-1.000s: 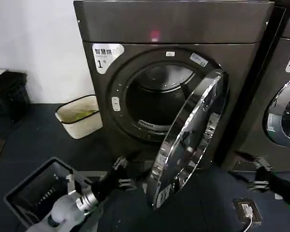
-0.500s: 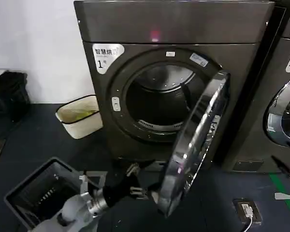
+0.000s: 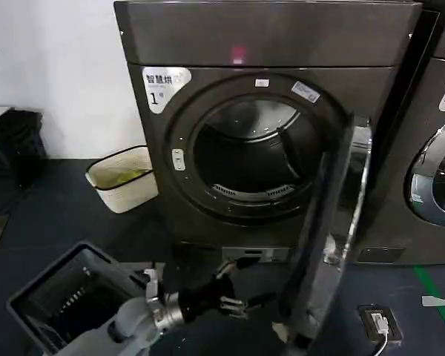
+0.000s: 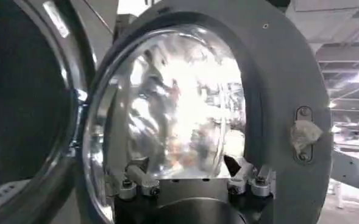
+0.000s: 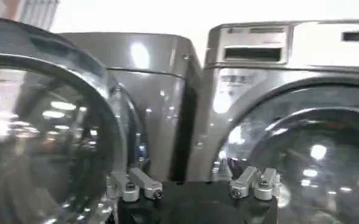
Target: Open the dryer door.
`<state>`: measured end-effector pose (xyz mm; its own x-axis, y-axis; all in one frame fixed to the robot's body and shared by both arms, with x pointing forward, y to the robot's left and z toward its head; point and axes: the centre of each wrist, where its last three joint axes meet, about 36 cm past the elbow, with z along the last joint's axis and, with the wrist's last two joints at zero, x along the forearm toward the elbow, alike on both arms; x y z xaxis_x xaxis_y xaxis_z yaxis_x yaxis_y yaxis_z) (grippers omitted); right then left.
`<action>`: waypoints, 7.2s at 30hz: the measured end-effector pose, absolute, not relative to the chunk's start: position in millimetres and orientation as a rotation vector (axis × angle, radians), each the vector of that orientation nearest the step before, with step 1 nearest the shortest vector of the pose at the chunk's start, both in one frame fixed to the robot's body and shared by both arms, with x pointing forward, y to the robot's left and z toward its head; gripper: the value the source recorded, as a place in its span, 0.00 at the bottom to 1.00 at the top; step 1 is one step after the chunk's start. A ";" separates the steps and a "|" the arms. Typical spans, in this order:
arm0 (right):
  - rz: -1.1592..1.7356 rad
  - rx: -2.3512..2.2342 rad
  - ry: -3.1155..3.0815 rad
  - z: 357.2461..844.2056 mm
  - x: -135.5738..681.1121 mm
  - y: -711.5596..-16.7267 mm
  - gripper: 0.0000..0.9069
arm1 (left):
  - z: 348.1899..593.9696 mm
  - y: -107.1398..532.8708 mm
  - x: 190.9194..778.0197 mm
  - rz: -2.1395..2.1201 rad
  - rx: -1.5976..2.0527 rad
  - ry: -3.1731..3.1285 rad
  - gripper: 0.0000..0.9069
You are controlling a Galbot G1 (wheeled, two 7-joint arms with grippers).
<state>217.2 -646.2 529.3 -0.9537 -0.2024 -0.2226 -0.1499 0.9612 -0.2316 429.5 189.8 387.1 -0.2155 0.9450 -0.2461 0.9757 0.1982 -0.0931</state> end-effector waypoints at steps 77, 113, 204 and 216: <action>-0.454 1.234 2.613 608.7 63.9 -672.6 1.00 | 376.1 -69.3 498.5 -0.421 1.925 2.259 1.00; -0.478 1.197 2.614 604.7 70.2 -672.9 1.00 | 394.0 -101.1 531.5 -0.348 1.759 2.343 1.00; -0.674 1.586 2.221 644.9 36.1 -682.8 1.00 | 487.3 519.2 389.5 1.294 1.365 2.997 1.00; -0.693 1.583 2.215 647.7 31.8 -681.3 1.00 | 497.8 555.9 382.2 1.658 1.386 3.008 1.00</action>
